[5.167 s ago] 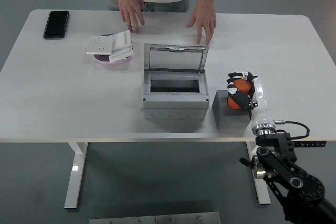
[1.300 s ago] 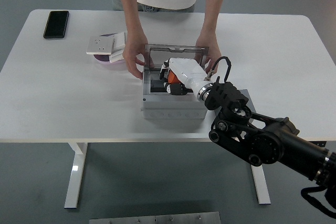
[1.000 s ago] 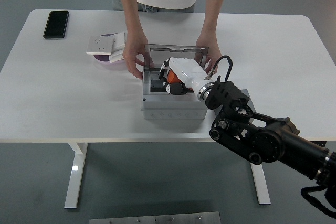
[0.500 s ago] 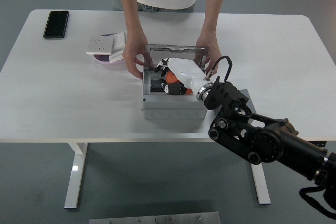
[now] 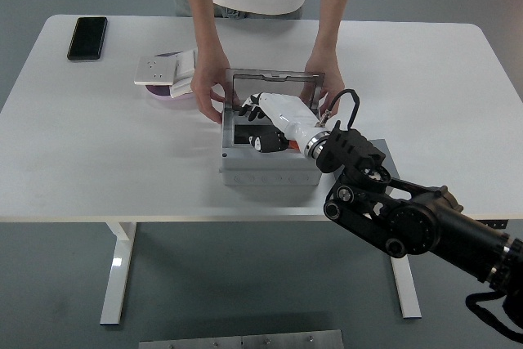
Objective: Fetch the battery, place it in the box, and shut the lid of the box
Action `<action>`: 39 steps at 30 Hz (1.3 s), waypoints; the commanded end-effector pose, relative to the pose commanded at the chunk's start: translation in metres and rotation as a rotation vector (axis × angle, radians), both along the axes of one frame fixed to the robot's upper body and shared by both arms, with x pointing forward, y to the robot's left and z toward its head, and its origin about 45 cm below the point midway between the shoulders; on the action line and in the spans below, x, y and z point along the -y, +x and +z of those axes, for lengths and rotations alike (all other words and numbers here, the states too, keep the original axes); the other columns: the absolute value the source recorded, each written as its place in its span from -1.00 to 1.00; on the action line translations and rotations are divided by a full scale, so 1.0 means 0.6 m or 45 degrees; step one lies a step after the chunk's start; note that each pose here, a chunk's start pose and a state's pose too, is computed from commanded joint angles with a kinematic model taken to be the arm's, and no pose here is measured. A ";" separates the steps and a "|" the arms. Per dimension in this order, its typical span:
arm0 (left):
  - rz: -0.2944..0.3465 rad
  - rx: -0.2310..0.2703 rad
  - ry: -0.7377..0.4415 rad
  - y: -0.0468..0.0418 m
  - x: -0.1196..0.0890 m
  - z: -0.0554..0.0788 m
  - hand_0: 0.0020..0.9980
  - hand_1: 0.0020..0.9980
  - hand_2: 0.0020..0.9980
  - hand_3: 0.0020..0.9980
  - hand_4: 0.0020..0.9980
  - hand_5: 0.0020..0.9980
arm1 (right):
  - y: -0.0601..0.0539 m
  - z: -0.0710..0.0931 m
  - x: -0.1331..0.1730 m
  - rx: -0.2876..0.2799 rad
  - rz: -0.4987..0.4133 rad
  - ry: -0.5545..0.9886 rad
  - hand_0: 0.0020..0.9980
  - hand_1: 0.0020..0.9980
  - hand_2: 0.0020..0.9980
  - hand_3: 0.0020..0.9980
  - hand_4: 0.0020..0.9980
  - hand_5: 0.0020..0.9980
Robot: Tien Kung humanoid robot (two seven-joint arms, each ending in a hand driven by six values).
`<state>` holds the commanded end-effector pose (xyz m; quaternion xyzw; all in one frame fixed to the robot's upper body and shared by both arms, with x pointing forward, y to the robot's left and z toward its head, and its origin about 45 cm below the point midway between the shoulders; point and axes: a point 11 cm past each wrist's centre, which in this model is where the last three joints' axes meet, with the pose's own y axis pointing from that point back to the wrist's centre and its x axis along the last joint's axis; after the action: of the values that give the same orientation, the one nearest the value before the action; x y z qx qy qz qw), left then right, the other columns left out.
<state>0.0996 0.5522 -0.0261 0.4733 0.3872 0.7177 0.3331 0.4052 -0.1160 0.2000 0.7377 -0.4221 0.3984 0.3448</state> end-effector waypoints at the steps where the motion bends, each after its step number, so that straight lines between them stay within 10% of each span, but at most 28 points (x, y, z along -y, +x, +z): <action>1: -0.001 0.000 0.000 0.000 0.000 0.000 0.22 0.49 0.25 0.15 -0.16 -1.00 | 0.000 0.004 0.000 0.007 0.001 0.000 0.32 0.31 0.27 0.40 0.57 -0.85; 28: 0.002 -0.001 -0.004 0.001 0.004 -0.002 0.22 0.49 0.23 0.13 -0.18 -1.00 | 0.024 0.161 0.028 0.185 -0.022 0.044 0.31 0.25 0.25 0.39 0.55 -0.69; 29: 0.002 -0.001 -0.004 0.002 0.004 -0.002 0.22 0.49 0.22 0.13 -0.18 -1.00 | 0.027 0.166 0.031 0.187 -0.029 0.050 0.29 0.24 0.25 0.37 0.56 -0.31; 34: 0.000 -0.002 -0.004 0.003 0.004 -0.001 0.22 0.49 0.22 0.13 -0.18 -1.00 | 0.040 0.176 0.041 0.156 -0.065 0.091 0.29 0.24 0.25 0.37 0.56 -0.31; 35: -0.001 -0.001 -0.004 0.004 0.004 -0.001 0.22 0.49 0.22 0.13 -0.18 -1.00 | 0.042 0.176 0.042 0.148 -0.070 0.101 0.31 0.25 0.27 0.42 0.61 0.41; 39: -0.004 0.001 -0.004 0.007 0.004 0.000 0.22 0.49 0.22 0.13 -0.18 -1.00 | 0.048 0.174 0.045 0.108 -0.093 0.157 0.31 0.25 0.27 0.42 0.61 0.41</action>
<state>0.1035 0.5501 -0.0264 0.4730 0.3873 0.7169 0.3351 0.4341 -0.1433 0.3045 0.7241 -0.4868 0.3896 0.2950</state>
